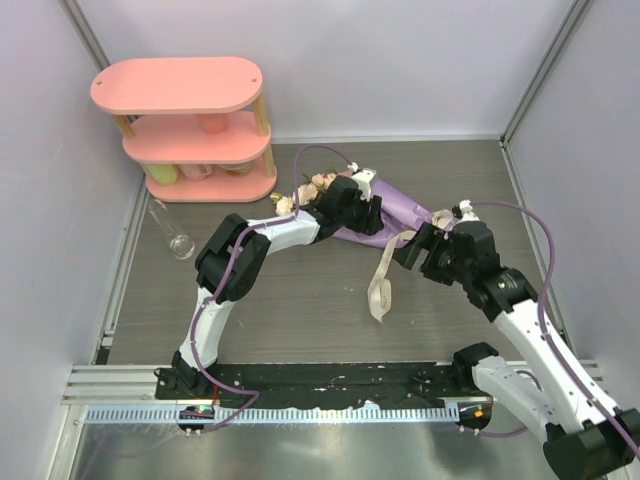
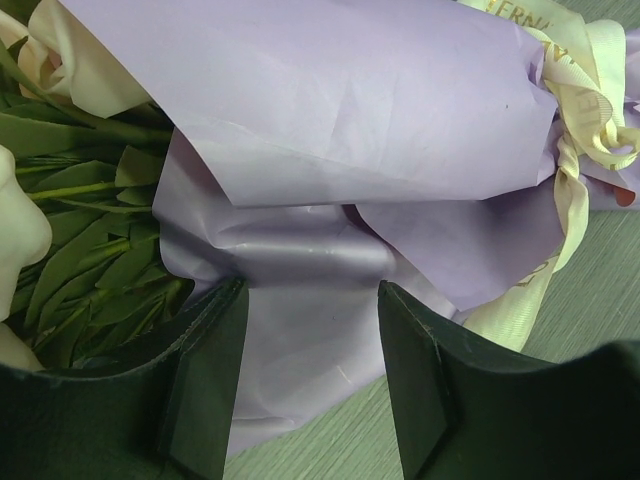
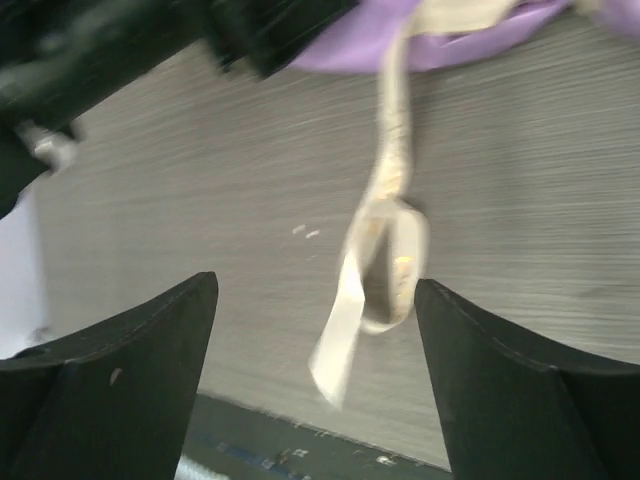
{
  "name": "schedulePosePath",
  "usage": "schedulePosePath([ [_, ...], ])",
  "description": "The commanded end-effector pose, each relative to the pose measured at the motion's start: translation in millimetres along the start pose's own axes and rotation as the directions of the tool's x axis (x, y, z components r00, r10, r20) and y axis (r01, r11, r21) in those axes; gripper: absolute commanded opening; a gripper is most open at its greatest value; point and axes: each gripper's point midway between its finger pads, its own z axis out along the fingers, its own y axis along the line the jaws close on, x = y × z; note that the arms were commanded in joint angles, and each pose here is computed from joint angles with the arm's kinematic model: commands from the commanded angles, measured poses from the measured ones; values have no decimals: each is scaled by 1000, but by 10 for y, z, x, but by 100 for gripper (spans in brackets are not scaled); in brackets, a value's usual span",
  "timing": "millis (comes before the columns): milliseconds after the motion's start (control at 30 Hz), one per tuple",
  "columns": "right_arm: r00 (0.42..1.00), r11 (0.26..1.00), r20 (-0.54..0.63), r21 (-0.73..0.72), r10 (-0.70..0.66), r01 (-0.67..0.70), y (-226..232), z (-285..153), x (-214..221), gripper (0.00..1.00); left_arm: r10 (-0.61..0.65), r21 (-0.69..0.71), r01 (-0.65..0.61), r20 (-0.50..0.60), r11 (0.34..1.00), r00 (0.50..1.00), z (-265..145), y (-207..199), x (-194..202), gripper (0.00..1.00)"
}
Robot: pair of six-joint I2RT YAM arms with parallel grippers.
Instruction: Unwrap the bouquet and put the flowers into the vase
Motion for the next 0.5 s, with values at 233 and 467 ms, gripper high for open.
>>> schedulePosePath([
  [233, 940, 845, 333, 522, -73, -120, -981, 276, -1377, 78, 21, 27, -22, 42, 999, 999, -68, -66, -153, 59],
  [467, 948, 846, 313, 521, -65, -114, -1193, 759, -1506, 72, 23, 41, -25, 39, 999, 999, -51, -87, -153, 60],
])
